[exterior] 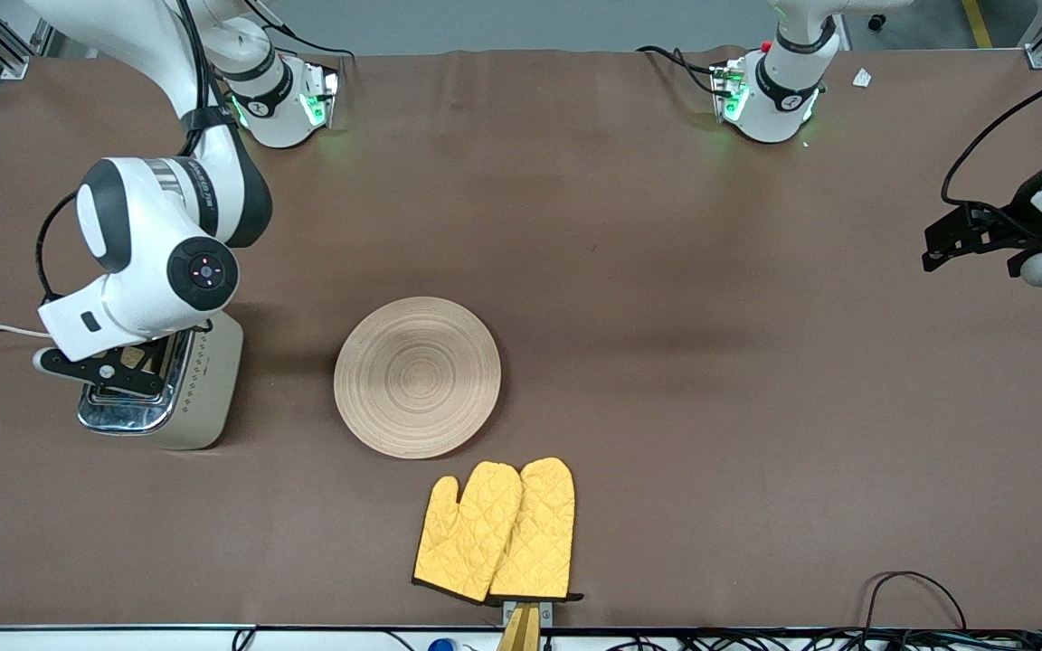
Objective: Move plate and put bread in toaster
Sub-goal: 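Lower the bread into the toaster slot and open the right gripper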
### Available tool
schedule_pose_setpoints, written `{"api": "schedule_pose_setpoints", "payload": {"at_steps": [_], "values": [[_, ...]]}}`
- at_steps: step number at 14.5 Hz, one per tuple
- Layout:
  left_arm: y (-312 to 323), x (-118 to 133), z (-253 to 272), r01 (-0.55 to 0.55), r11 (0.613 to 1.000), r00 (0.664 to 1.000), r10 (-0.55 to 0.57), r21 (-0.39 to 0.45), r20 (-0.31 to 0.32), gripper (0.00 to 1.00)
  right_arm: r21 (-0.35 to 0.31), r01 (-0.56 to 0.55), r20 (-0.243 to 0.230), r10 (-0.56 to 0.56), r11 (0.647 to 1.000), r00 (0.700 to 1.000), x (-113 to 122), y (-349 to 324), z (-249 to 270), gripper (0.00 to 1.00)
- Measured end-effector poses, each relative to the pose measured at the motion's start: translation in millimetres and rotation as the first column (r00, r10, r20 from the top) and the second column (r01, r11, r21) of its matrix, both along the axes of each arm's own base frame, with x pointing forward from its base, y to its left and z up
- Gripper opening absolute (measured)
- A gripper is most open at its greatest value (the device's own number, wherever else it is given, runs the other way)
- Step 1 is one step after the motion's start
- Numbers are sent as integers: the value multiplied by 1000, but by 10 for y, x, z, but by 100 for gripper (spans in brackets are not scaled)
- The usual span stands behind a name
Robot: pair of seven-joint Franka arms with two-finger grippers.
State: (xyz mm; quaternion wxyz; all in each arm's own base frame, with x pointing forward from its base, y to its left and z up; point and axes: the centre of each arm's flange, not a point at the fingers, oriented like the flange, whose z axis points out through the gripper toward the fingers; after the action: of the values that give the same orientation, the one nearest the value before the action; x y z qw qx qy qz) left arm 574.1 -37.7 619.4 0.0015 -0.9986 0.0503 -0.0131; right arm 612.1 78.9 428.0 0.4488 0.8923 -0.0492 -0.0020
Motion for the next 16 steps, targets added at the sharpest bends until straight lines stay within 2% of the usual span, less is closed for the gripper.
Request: {"api": "schedule_pose_setpoints", "payload": {"at_steps": [10, 12, 16], "values": [[44, 15, 4, -23, 1000, 1000, 23, -1, 9, 100, -17, -3, -47, 2, 1000, 999, -21, -4, -271, 2], [40, 15, 4, -61, 998, 998, 61, -2, 9, 100, -15, -3, -40, 3, 1000, 999, -22, 0, -290, 2], [39, 15, 4, -70, 998, 998, 70, -3, 9, 100, 1, -7, -5, 7, 1000, 1000, -36, 32, -564, 2]]}}
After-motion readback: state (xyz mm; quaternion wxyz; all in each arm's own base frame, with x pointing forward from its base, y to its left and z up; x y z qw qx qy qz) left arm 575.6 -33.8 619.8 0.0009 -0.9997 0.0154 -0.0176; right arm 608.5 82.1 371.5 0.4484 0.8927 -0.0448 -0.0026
